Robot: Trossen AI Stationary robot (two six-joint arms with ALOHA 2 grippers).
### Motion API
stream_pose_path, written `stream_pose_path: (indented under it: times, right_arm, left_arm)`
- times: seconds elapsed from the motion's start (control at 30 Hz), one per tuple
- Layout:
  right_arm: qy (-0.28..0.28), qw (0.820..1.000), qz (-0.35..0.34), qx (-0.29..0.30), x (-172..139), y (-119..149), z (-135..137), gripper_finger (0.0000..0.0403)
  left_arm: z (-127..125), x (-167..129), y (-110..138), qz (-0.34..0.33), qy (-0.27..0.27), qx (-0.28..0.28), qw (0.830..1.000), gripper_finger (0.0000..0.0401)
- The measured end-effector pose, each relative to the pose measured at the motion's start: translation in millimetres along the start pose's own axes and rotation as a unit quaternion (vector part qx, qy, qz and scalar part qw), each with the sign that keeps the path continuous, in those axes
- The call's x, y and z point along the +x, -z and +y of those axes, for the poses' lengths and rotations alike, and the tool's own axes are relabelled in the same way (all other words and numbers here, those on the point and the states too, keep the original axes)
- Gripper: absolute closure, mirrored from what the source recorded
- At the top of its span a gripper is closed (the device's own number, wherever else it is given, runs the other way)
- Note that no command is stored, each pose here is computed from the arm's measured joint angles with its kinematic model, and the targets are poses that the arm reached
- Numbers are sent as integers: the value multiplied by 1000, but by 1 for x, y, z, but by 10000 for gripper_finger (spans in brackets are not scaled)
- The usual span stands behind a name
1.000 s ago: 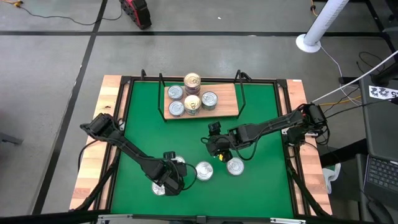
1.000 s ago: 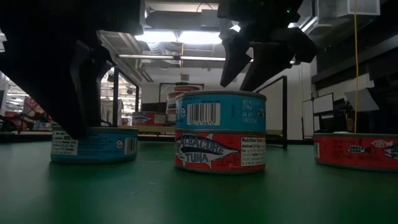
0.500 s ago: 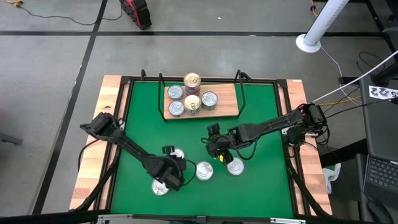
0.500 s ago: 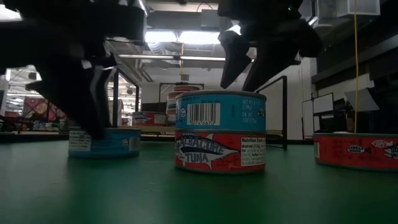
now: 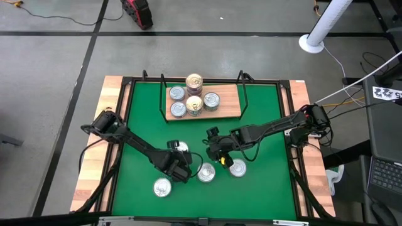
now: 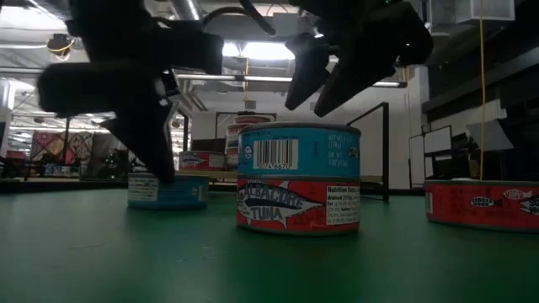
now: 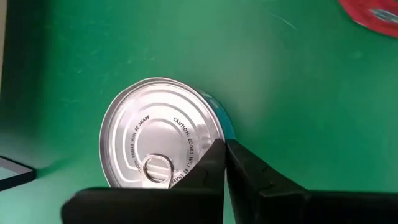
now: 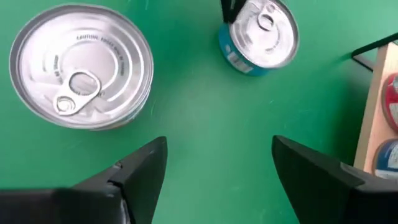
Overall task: Stack canned seafood by type on shelf
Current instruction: Stack the yellow-blue tuna can on top of the yellow-blue tuna can on the shelf
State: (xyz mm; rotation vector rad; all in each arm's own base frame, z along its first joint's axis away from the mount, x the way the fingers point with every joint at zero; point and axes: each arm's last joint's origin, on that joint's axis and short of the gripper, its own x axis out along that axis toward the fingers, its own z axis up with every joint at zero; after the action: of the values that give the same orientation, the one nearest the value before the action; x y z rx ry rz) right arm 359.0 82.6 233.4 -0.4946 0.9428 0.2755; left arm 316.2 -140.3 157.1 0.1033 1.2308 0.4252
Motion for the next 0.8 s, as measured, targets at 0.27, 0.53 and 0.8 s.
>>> stream_pose_path:
  times: [0.27,0.53,0.8]
  right_arm:
    - [47,998,4,-46,0,-2,-3,116]
    - [66,996,14,-63,0,-1,-5,116]
    - [62,996,14,-64,0,-1,-4,116]
  left_arm:
    - [12,4,-14,1,1,-27,1000,400]
    - [15,-9,-32,-45,33,-49,997,400]
    - [24,-35,-41,-100,68,-77,990,401]
